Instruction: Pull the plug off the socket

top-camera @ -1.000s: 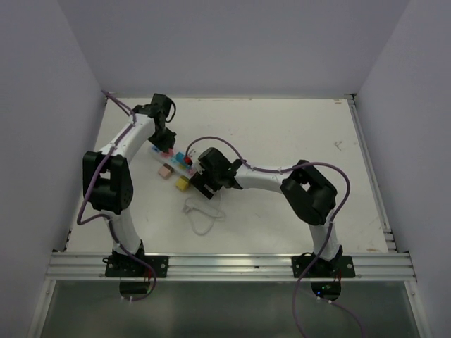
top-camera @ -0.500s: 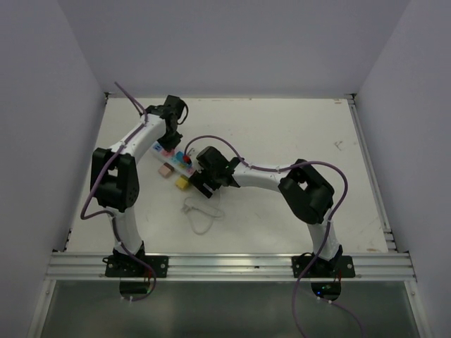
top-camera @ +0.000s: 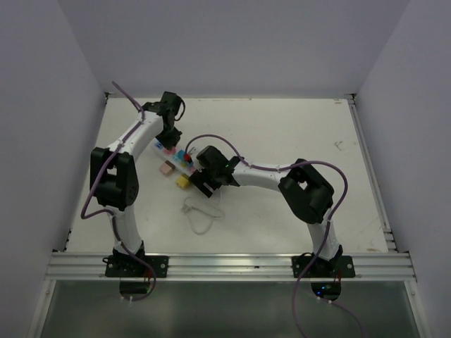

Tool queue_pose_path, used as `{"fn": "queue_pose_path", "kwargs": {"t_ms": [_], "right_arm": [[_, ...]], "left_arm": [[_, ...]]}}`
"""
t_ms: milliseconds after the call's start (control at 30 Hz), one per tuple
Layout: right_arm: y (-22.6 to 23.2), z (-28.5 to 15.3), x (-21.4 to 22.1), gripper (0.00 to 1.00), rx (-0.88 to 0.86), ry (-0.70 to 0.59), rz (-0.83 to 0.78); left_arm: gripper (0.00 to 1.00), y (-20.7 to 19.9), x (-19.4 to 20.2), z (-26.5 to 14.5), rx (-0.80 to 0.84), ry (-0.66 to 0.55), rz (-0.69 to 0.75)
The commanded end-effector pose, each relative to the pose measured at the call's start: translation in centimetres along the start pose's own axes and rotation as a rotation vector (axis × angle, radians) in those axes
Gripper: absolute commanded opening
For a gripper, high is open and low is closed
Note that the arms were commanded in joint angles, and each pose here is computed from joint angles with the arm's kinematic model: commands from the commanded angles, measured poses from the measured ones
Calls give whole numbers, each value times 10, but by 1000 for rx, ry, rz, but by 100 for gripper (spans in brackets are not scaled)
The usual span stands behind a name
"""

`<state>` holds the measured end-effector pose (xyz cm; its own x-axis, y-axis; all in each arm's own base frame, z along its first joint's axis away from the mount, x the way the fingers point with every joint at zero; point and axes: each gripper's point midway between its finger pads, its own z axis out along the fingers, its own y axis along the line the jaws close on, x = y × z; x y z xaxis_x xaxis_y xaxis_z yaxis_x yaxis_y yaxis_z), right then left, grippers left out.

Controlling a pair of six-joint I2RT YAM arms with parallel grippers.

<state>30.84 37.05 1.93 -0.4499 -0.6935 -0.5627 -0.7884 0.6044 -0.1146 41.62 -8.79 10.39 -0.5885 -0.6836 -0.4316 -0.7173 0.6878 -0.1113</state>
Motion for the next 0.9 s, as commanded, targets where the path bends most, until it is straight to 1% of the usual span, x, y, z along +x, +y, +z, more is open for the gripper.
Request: {"fn": "queue_pose_path", "kwargs": {"t_ms": [0, 133, 233, 333, 367, 433, 467, 567, 667, 767, 867], "right_arm": [[11, 13, 127, 0, -64, 407, -88], [11, 12, 127, 0, -66, 407, -84], [10, 12, 128, 0, -64, 413, -87], [9, 11, 126, 0, -60, 414, -85], [9, 11, 126, 0, -59, 412, -85], [9, 11, 124, 0, -54, 409, -84], [8, 11, 124, 0, -53, 414, -84], [8, 11, 124, 0, -49, 416, -84], [8, 11, 126, 0, -52, 419, -82], [8, 11, 126, 0, -52, 422, -79], [9, 11, 128, 0, -55, 429, -82]], "left_arm": [[0, -23, -34, -17, 137, -10, -56], [0, -16, -47, -11, 155, 31, -97], [0, -15, -55, -9, 157, 23, -96], [0, -16, -56, -10, 151, -9, -58], [0, -19, -54, -14, 137, -50, -31], [0, -24, -45, -16, 126, -71, 13], [0, -28, -32, -17, 124, -69, 41], [0, -33, -11, -15, 134, -54, 47], [0, -34, 3, -12, 133, -57, 52], [0, -36, 5, -13, 132, -68, 61], [0, -41, -7, -20, 141, -75, 58]]}}
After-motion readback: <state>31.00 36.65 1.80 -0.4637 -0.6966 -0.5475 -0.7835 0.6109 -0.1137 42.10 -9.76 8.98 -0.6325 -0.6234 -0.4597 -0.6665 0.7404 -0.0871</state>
